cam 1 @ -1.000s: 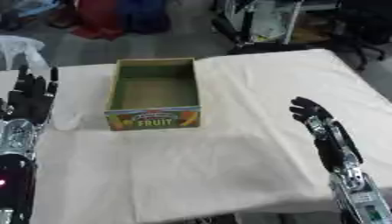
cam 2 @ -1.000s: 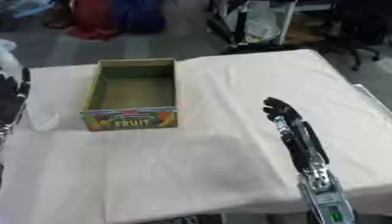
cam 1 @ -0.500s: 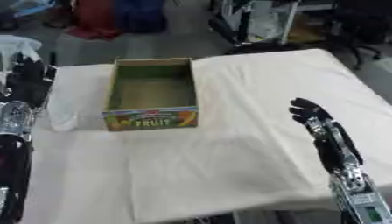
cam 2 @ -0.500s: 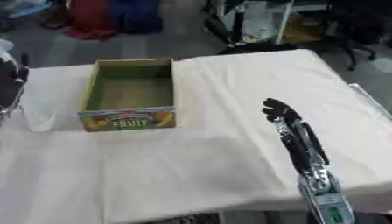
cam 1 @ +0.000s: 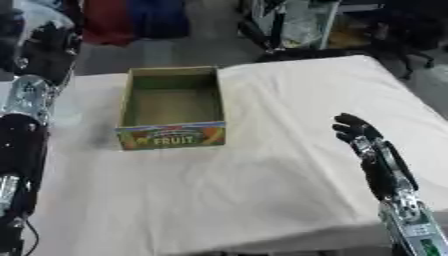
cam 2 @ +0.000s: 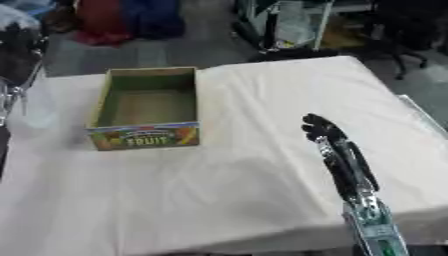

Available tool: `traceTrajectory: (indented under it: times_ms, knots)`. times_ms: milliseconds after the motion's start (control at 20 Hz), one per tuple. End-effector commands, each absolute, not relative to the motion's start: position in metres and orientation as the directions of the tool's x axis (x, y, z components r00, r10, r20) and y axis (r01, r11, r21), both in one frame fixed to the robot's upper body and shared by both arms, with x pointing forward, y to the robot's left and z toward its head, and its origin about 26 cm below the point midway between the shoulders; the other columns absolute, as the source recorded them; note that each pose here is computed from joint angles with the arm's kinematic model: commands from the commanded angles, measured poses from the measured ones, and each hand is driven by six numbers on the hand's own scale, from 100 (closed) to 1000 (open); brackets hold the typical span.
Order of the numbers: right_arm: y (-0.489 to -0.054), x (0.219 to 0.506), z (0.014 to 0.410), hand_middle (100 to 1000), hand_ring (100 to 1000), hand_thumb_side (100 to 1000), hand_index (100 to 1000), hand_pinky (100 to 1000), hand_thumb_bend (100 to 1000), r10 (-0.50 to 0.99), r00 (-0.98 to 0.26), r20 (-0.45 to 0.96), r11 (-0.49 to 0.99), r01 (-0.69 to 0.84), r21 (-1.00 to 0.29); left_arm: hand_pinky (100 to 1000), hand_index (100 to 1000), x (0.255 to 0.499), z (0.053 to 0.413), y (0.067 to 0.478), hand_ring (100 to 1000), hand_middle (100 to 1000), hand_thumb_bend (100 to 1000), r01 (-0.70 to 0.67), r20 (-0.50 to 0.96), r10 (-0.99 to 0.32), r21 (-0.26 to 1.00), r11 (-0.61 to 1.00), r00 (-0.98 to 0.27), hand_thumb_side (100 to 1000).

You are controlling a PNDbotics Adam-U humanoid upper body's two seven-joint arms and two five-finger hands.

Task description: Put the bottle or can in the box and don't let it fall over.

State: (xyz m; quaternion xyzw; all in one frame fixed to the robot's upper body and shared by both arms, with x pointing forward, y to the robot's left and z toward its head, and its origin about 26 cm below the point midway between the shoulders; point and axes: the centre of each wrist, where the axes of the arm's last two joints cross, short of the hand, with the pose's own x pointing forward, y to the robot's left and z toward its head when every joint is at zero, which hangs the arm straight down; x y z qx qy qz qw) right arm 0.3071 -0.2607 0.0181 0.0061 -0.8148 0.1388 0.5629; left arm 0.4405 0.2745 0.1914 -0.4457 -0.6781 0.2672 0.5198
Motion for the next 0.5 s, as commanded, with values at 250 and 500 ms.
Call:
traceTrajectory:
  times_ms: [250, 500]
  knots:
    - [-0.254, 0.312, 0.027, 844, 873, 810, 881, 909, 100, 0.129, -0.399, 0.908, 0.956, -0.193, -0.22, 612, 998, 0.441, 0.238, 0.236, 157, 148, 658, 0.506, 0.55, 0.835, -0.723, 0.47, 0.011, 1000]
    - [-0.25, 0.312, 0.027, 844, 873, 810, 881, 909, 100, 0.119, -0.399, 0.909, 0.954, -0.208, -0.217, 630, 1000, 0.44, 0.232, 0.208, 183, 172, 672, 0.559, 0.578, 0.808, -0.709, 0.43, 0.113, 1000]
